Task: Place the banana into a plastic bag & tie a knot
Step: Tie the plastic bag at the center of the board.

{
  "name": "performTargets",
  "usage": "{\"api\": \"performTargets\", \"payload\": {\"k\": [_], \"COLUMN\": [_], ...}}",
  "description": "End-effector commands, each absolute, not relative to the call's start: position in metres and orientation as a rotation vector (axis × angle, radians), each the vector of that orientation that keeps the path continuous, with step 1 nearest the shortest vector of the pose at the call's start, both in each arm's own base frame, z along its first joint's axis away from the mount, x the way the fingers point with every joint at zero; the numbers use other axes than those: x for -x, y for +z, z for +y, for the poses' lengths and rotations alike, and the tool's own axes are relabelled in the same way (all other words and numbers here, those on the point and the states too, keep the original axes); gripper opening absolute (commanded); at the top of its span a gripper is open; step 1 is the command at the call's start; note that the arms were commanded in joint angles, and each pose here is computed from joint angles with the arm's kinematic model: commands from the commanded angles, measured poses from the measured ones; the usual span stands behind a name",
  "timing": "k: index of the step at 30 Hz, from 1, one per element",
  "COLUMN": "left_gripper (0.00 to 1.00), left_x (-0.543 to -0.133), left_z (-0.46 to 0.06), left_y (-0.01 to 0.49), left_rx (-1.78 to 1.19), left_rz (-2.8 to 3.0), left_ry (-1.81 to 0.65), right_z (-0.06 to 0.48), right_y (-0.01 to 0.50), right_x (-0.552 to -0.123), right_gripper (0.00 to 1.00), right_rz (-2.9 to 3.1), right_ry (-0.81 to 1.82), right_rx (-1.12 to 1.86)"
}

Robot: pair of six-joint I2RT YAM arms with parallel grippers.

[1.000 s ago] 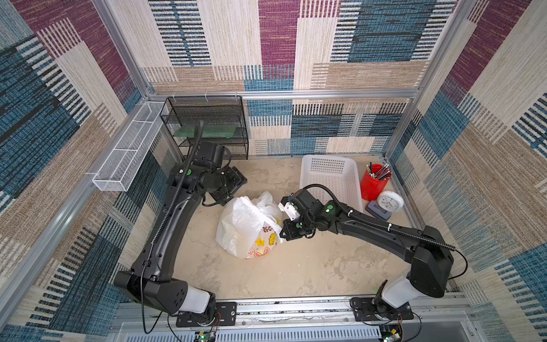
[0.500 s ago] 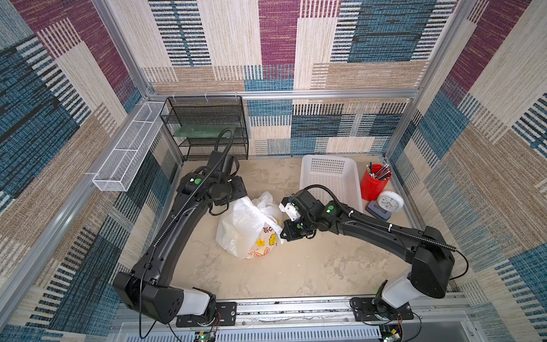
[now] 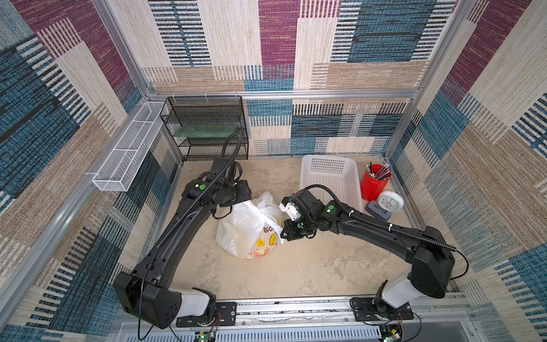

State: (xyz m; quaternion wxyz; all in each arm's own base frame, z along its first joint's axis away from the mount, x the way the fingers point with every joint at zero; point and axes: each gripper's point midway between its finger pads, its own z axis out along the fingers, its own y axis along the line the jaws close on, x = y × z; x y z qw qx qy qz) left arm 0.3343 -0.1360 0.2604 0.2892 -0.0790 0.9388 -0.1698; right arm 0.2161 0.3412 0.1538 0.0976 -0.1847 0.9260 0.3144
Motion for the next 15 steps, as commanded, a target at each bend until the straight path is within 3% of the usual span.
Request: {"api": "performTargets", "payload": {"k": [1, 13, 15], "left_gripper": [0.53, 0.47, 0.38], "left_x": [-0.338, -0.321, -0.321], "left_z": [-0.143, -0.144, -0.147], "left_y": [0.263, 0.247, 0.248], "left_rx": [0.146, 0.132, 0.124], "left_rz": [2.483, 2.534, 2.534], "left_ry": [-0.468, -0.398, -0.408], "right_z": [0.343, 0.343, 0.343], "right_y": [0.157, 0.157, 0.158], "right_x": [-0.216, -0.218, -0.218], "right_gripper": [0.0, 0.0, 0.0], "right_rz": [2.733, 2.73, 2.729], "right_ry": [0.95, 0.961, 0.963], "right_rx": [0.542, 0.538, 0.538]}}
